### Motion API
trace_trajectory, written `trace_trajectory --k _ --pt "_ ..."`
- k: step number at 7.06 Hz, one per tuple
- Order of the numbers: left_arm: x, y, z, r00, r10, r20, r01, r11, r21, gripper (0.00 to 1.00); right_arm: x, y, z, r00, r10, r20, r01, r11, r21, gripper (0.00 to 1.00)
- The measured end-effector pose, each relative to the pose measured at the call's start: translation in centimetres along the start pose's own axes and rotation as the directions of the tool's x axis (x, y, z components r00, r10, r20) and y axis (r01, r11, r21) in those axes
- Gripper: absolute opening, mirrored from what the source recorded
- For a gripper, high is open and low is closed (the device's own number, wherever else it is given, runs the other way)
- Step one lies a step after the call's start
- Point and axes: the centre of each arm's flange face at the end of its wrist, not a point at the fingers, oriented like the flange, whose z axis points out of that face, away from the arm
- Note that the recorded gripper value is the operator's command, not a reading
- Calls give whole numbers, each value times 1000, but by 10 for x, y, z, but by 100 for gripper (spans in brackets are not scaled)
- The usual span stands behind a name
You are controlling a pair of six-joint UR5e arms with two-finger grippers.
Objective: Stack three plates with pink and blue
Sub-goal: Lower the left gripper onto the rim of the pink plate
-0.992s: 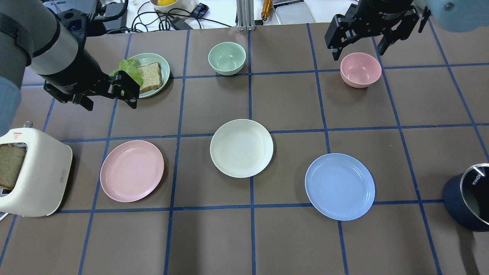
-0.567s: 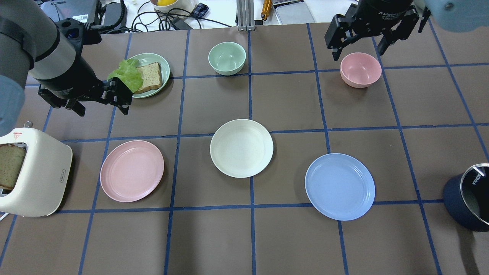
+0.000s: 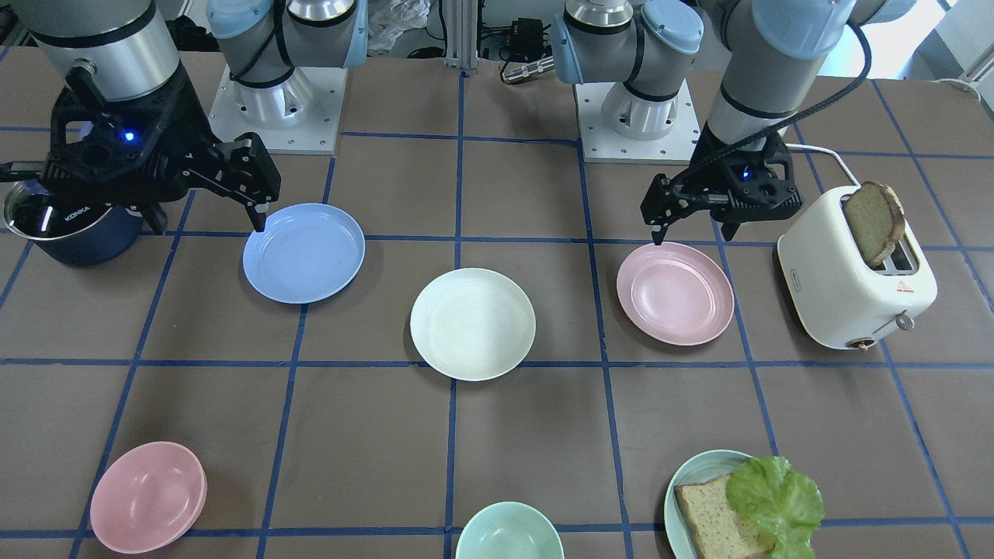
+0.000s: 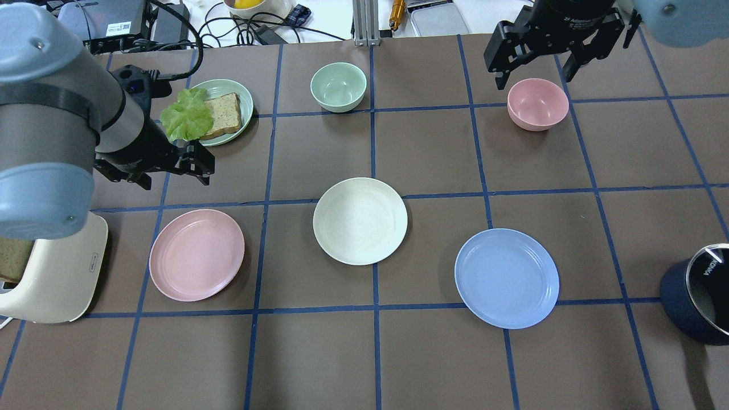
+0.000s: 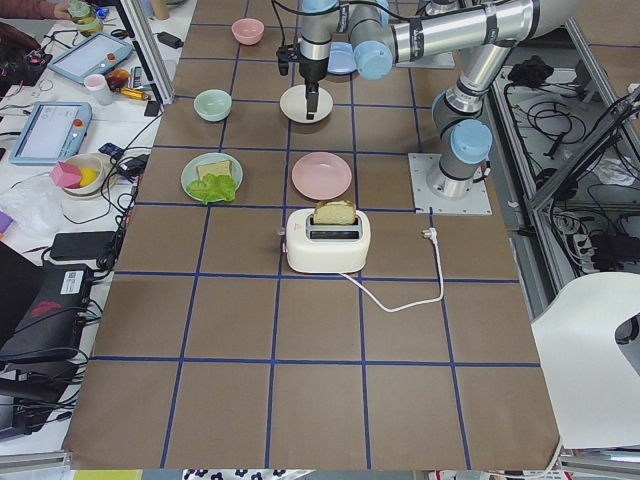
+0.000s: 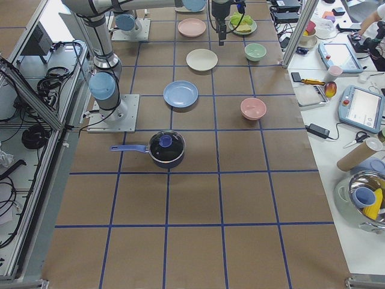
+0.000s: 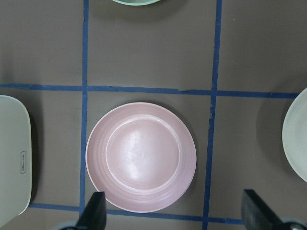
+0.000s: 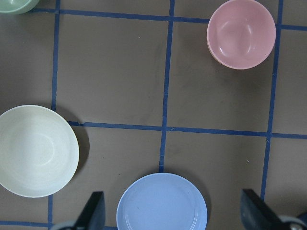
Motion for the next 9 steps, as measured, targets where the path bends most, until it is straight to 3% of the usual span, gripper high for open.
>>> trace_trajectory --k 3,5,7,9 --pt "10 24 54 998 -38 -48 35 998 -58 68 0 0 0 1000 1 1 -1 1000 -1 100" --pt "14 33 80 997 -62 -47 58 995 -85 64 0 0 1 1000 1 2 -1 1000 -1 100" --pt "24 41 105 996 -76 -35 74 995 -73 64 0 0 1 1000 0 3 0 1000 -1 100" --pt "41 44 122 997 -79 14 80 995 -65 64 -1 0 1 1000 -1 3 1 1000 0 100"
